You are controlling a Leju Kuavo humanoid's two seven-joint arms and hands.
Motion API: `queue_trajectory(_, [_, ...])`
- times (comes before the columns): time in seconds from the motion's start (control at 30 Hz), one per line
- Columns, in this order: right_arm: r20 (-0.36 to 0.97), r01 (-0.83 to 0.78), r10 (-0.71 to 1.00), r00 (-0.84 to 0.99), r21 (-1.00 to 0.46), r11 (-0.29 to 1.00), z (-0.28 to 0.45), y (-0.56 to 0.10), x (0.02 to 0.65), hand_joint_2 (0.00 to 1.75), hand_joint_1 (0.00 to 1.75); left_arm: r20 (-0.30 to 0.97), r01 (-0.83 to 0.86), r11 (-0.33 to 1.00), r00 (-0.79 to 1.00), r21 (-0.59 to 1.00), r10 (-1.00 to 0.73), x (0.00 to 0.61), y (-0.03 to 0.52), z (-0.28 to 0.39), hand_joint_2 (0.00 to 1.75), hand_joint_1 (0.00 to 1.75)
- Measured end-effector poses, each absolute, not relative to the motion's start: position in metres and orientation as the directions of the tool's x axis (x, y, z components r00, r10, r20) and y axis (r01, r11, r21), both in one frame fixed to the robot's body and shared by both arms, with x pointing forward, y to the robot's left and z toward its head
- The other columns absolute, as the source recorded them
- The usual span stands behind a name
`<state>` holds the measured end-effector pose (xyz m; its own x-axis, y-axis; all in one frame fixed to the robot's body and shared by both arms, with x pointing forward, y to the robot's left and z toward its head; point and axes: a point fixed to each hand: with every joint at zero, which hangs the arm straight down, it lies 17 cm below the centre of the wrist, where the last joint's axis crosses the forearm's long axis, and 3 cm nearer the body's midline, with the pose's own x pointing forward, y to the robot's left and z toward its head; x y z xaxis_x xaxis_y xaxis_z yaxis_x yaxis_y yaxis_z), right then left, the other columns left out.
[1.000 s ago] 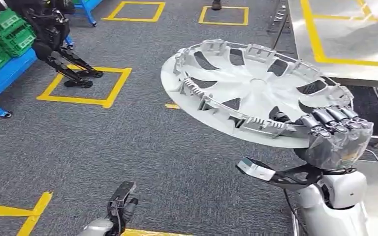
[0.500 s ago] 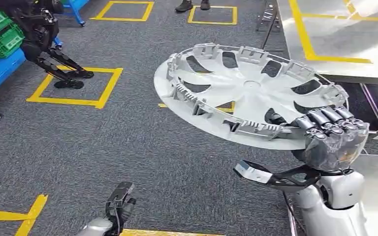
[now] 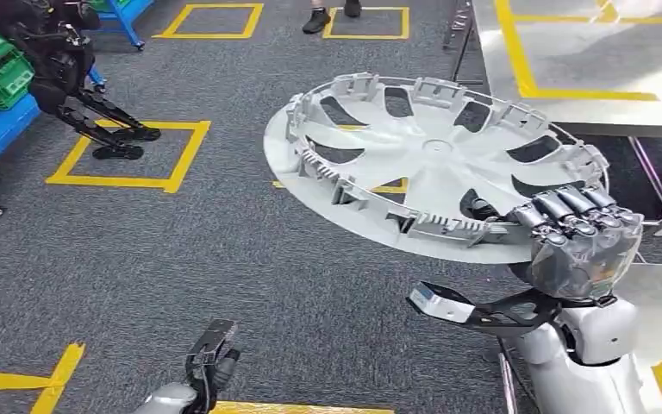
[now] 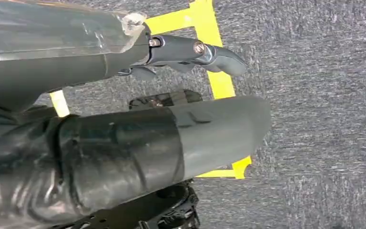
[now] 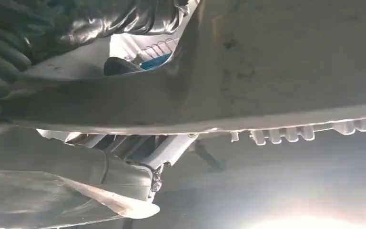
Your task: Take the parts from the cabinet and place them on the table.
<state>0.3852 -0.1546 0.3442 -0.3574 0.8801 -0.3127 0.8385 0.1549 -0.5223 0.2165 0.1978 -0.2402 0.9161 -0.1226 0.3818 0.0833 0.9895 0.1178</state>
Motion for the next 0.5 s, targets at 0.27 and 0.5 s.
queue_trajectory(0.27, [-0.328,0.838,0.871,-0.365,-0.523,0.155,0.343,-0.1517,0.384,1.75,1.75,0.38,0.078,0.988,0.917,0.132,-0.123,0.2156,0.2012,-0.2407,0.0,0.0])
queue_trajectory(0.5, [-0.339,0.838,0.864,-0.372,-0.524,0.155,0.3416,-0.1492,0.3827,1.75,1.75,0.379,0.078,0.988,0.917,0.133,-0.123,0.2145,0.2022,-0.2413,0.0,0.0])
